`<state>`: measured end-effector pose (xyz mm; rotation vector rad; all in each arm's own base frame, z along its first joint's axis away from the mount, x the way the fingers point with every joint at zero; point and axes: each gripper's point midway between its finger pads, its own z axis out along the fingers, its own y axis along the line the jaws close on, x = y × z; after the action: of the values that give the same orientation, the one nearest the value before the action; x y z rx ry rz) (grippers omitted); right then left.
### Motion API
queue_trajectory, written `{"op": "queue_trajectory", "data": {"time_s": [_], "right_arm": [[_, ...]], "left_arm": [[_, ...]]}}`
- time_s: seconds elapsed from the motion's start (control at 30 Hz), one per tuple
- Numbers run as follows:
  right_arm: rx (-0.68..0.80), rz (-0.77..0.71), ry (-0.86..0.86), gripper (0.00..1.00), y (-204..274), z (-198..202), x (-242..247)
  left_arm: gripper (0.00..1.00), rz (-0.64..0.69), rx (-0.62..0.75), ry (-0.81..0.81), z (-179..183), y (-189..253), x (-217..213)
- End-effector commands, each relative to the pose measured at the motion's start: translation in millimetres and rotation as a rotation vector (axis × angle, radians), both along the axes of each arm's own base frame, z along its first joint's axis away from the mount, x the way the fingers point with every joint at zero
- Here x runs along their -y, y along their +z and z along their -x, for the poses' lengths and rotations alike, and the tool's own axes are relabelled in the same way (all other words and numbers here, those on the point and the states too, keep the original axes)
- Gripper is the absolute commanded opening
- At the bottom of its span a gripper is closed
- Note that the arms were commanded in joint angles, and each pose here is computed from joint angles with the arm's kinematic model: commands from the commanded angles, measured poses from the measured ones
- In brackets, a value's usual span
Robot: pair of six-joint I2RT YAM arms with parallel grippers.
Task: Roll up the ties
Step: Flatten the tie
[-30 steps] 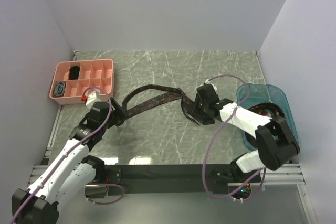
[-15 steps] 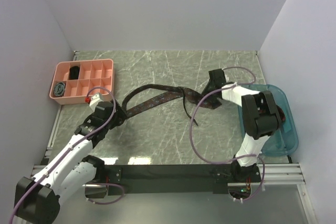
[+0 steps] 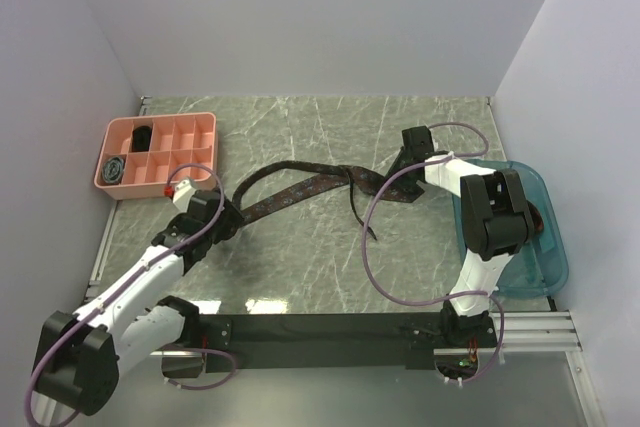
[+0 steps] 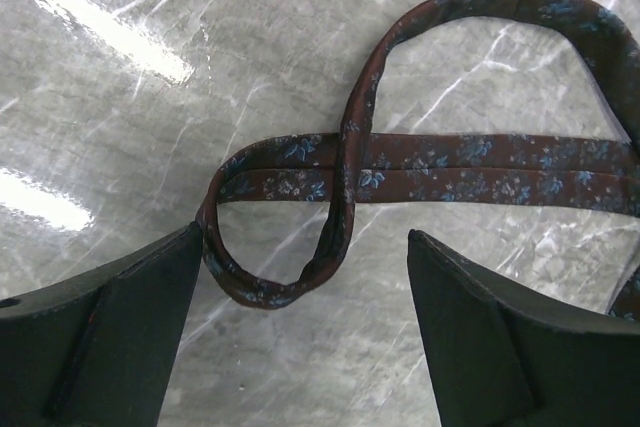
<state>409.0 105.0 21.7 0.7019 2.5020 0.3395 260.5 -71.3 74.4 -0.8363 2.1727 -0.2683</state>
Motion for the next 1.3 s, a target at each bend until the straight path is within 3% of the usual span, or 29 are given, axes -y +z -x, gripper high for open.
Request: {"op": "queue_trajectory", "data": {"time_s": [0.0,0.17,0.37,0.47,0.5,0.63,0.73,0.93,1.07,1.27], "right_arm": [[0.026,-0.001,0.031,0.35,8.7,-6.5,-4.0],[0.041,0.002,0.043,0.35,13.7,-7.7,-4.8],[0.052,0.004,0.057,0.35,17.6,-7.7,-6.3],[0.068,0.012,0.08,0.36,24.1,-7.6,-9.0],[0.08,0.023,0.092,0.36,29.6,-7.3,-8.3],[0.13,0.072,0.156,0.38,51.4,-2.2,-14.9],[0.166,0.126,0.234,0.4,67.7,7.4,-23.8],[0.179,0.22,0.455,0.43,79.8,41.4,-52.2],[0.159,0.195,0.632,0.45,72.6,78.0,-78.4],[0.092,0.184,0.76,0.5,51.2,106.9,-91.7]], "left_arm": [[0.89,0.018,0.028,0.031,-10.6,0.9,0.7],[0.88,0.015,-0.001,0.028,-5.5,-8.6,0.4],[0.75,0.007,0.005,0.043,-3.3,-14.5,-3.6],[0.56,-0.01,0.012,0.035,-7.7,-11.3,-3.8],[0.44,-0.016,0.011,0.032,-8.4,-9.6,-4.0],[0.13,-0.062,0.042,0.012,-15.3,19.7,-7.6],[0.01,-0.096,0.067,-0.012,-17.6,50.3,-12.4],[0.01,-0.029,0.062,-0.127,-13.0,79.9,-13.9],[0.01,-0.006,0.053,-0.184,-7.8,85.3,-13.9],[0.01,0.054,0.015,-0.304,-1.8,84.3,-3.8]]}}
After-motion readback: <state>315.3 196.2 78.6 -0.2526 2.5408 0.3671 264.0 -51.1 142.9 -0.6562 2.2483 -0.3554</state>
